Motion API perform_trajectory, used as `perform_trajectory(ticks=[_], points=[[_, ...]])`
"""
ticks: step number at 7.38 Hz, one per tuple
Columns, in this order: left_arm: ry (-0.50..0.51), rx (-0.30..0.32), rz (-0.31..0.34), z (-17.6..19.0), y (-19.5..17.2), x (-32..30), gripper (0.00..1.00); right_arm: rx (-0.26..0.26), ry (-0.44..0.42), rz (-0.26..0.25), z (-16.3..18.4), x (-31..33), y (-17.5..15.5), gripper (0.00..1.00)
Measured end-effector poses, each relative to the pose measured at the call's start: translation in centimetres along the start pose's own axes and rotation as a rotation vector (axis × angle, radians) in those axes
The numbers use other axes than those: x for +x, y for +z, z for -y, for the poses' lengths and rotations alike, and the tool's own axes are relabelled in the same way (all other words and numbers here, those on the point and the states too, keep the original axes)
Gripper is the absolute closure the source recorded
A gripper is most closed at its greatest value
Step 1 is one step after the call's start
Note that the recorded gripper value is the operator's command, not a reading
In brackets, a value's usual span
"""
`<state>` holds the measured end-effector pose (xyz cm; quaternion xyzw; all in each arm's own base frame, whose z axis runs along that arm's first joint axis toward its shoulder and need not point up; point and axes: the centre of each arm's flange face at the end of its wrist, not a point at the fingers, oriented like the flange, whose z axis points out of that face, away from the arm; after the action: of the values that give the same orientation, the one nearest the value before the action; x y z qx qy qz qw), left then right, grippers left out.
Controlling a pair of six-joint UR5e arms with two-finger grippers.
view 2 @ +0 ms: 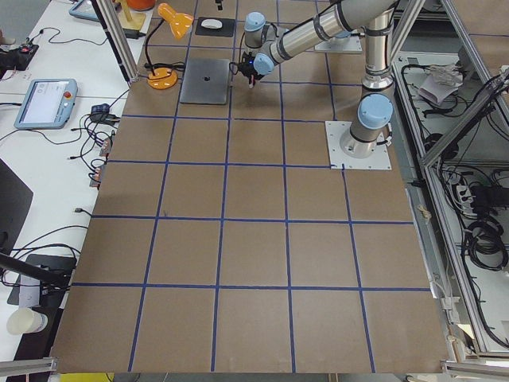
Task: Place pen and mouse around notebook
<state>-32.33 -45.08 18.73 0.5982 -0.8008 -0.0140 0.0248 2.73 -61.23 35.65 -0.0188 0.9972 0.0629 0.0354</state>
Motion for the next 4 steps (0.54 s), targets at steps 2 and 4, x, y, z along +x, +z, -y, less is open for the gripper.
perform_trajectory(ticks=[2,4], points=[[-0.006,-0.003,0.016,0.0,0.7,0.0,0.0,0.085,0.033,-0.012,-5.7,-2.2,-5.4,0.0],[0.018,-0.004,-0.011,1.3,-1.1,0.6,0.0,0.158,0.038,-0.031,-7.4,-4.3,-8.0,0.0]])
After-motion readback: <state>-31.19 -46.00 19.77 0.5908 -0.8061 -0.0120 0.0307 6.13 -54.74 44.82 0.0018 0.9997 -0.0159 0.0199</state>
